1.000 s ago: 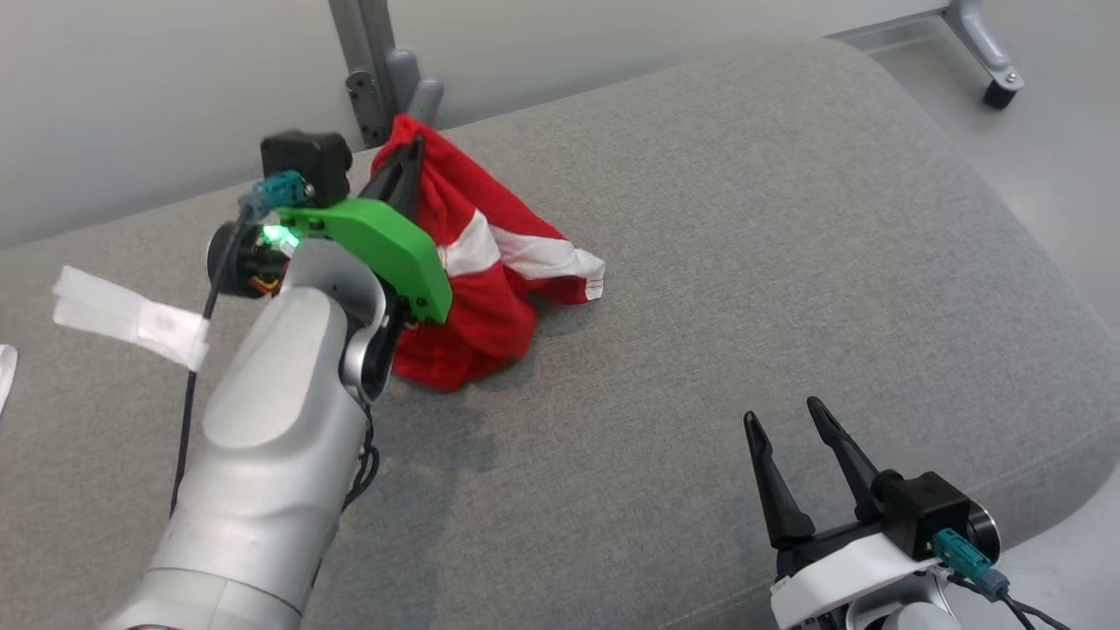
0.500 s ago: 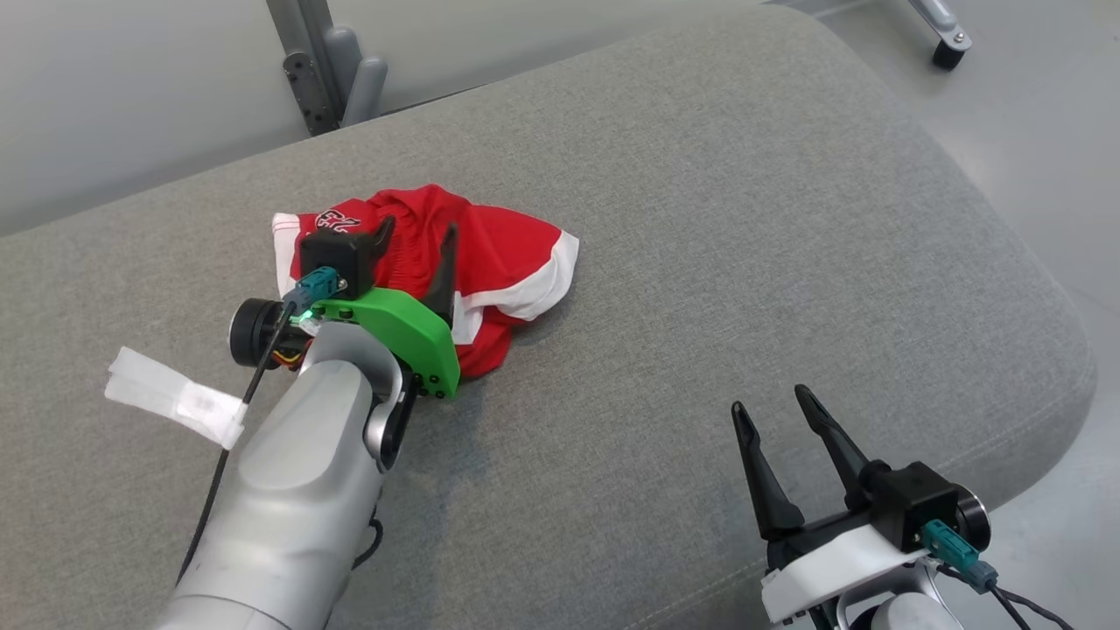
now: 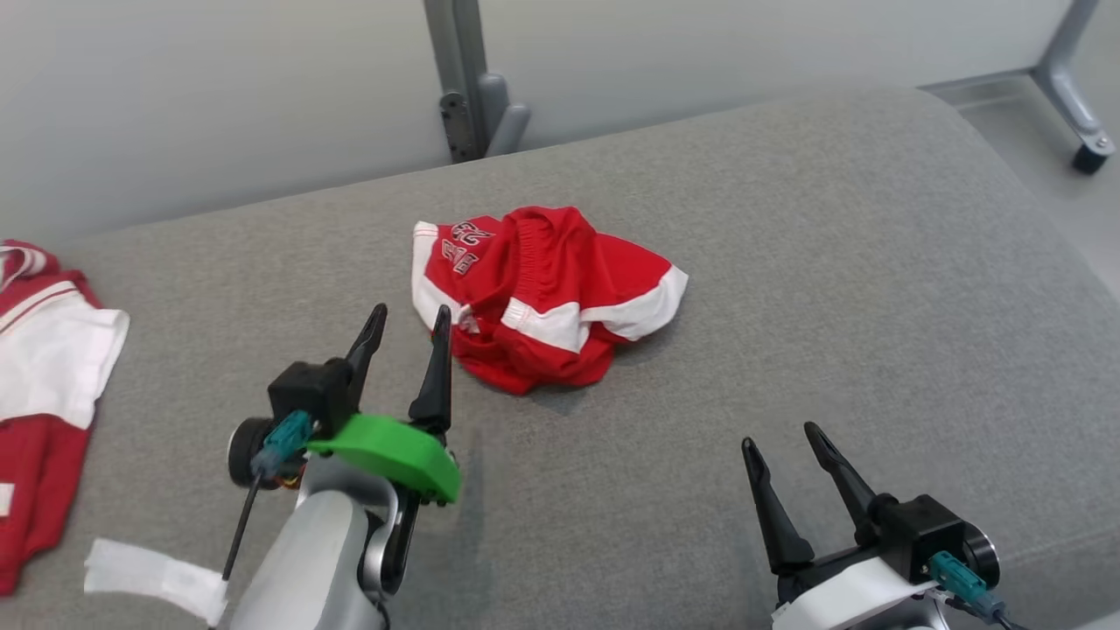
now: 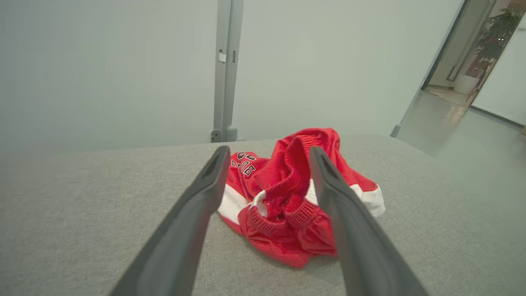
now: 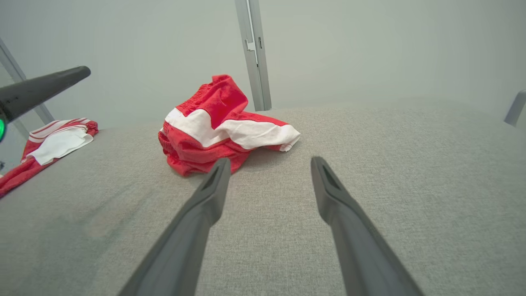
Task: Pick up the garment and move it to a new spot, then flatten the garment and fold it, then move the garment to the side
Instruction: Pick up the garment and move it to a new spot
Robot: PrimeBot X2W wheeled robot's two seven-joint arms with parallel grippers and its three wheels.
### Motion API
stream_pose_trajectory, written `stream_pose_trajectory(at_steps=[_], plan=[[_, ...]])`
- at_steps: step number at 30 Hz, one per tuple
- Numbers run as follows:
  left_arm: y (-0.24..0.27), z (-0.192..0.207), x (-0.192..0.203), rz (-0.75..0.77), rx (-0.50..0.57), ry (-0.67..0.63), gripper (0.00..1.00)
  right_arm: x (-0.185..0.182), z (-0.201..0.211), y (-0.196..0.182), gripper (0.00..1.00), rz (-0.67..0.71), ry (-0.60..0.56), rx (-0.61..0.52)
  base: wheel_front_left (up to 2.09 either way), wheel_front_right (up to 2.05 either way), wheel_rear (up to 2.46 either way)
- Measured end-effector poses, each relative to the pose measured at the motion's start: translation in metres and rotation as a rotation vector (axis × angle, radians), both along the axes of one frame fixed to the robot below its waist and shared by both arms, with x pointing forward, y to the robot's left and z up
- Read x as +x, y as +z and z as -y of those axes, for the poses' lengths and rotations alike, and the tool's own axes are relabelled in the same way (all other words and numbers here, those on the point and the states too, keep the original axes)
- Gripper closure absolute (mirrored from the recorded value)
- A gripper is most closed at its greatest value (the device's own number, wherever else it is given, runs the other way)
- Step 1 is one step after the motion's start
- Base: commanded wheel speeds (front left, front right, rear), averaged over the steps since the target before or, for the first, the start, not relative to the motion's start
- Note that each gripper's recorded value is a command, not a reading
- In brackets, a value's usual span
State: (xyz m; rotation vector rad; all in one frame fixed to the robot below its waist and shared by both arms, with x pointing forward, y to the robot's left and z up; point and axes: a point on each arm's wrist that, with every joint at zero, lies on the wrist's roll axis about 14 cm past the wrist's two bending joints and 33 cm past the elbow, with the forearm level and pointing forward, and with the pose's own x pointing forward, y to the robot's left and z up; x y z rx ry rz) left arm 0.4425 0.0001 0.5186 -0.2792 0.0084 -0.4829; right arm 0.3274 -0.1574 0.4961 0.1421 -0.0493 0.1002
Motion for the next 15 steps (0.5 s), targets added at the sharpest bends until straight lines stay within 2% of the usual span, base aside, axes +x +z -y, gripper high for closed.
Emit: stream_pose_trajectory(at_steps=[8,15], plan=[[0.010,-0.078,-0.044,0.103,0.061,0.198,0.00,0.007,-0.011,0.018,0.00,0.063,0.045,-0.003,0.00,0.00,0.00],[0.020,-0.120,-0.080,0.160,0.097,0.328,0.00,0.008,-0.022,0.032,0.00,0.107,0.084,-0.007,0.00,0.00,0.00]])
